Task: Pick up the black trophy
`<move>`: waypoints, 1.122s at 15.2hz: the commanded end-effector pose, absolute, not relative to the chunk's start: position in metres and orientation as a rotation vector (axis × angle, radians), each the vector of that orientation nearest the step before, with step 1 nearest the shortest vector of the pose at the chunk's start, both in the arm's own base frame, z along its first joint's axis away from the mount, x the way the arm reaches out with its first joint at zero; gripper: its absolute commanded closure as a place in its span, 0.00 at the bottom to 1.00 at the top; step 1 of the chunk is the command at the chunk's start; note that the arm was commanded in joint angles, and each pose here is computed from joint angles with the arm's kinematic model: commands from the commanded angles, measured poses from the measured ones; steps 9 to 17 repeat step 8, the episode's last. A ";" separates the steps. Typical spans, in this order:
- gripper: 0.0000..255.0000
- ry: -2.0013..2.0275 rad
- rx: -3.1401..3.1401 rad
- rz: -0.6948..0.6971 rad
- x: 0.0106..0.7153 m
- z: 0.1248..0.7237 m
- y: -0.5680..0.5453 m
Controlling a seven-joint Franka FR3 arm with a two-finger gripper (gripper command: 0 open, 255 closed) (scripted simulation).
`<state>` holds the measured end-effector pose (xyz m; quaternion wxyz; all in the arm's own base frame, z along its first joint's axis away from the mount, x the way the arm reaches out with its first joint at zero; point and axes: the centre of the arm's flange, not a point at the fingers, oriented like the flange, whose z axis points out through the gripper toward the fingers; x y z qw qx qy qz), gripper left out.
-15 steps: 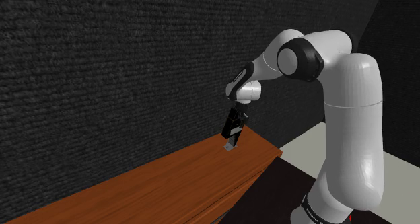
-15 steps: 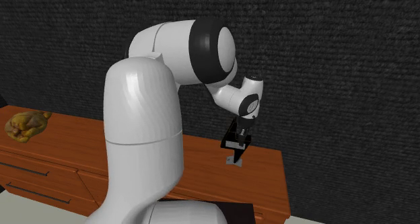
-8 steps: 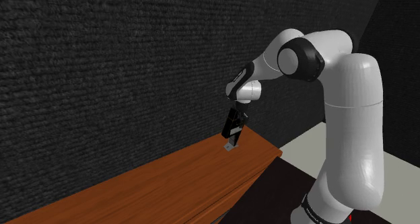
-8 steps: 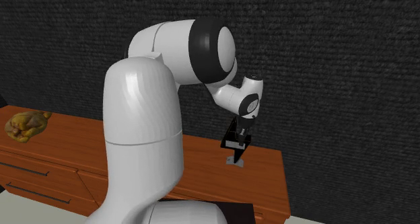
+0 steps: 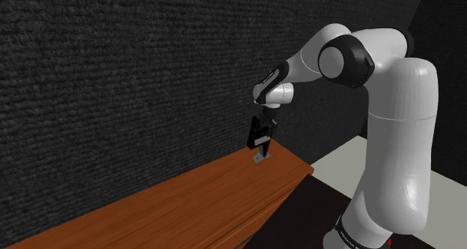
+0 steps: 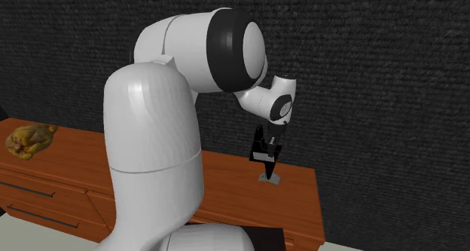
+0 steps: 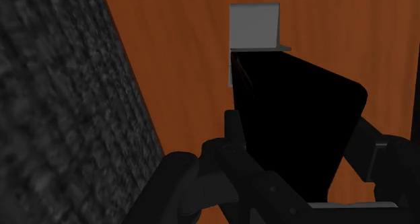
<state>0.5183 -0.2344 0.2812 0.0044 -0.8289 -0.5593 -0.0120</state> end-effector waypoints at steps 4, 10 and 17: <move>1.00 -1.752 -2.598 -0.038 0.519 0.309 -0.234; 1.00 -1.752 -2.598 -0.038 0.519 0.320 -0.234; 1.00 -1.752 -2.598 -0.038 0.519 0.320 -0.234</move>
